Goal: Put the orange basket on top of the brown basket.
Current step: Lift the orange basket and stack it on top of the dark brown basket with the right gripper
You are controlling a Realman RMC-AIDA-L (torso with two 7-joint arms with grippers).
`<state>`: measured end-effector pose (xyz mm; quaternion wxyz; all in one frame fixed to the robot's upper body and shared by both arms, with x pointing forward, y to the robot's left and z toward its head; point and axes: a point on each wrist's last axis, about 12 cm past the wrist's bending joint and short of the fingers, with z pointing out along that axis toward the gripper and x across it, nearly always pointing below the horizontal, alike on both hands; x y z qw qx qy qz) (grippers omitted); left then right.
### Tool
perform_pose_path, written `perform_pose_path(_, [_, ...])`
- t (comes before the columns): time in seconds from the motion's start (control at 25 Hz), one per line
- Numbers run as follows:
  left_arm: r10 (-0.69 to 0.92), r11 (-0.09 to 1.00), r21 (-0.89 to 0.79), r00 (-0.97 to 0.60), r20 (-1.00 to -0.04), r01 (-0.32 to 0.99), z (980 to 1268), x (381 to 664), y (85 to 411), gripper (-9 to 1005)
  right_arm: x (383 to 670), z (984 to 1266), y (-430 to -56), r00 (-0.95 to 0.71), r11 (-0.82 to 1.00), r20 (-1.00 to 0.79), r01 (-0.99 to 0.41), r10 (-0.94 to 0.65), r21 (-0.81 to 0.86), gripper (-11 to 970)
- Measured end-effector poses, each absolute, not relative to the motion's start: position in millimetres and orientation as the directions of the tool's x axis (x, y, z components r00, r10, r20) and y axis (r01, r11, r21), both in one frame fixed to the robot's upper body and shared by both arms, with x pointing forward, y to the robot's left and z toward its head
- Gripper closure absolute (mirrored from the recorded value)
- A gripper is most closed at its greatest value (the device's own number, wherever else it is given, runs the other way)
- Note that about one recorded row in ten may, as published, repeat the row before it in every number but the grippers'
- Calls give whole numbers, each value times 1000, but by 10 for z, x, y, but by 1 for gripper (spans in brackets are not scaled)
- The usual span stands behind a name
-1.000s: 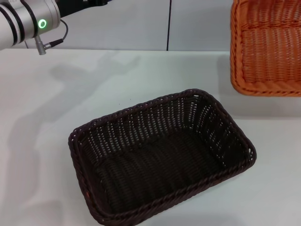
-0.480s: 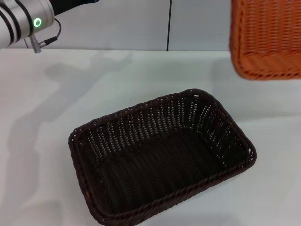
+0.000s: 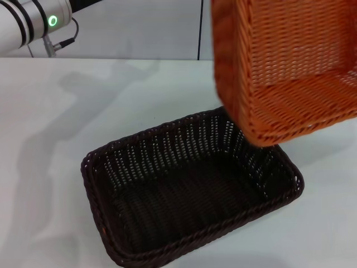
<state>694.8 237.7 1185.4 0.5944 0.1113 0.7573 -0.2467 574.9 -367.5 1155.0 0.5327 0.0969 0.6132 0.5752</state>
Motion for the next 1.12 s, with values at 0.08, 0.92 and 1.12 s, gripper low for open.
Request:
perform_pose_path(0.08, [-126, 856, -240, -266, -956, 457, 11862, 6960, 2369, 130, 5752, 11517, -3607, -428, 305, -534, -495, 729, 813, 703])
perform_pose_path(0.92, [-104, 854, -229, -278, -955, 468, 11816, 6969, 2309, 130, 5451, 10833, -2755, -605, 313, -594, -512, 529, 800, 700])
perform_pose_path(1.12, [-106, 854, -237, -289, -951, 464, 11780, 6962, 2302, 131, 5374, 10714, -2751, -645, 342, -587, -478, 489, 809, 699])
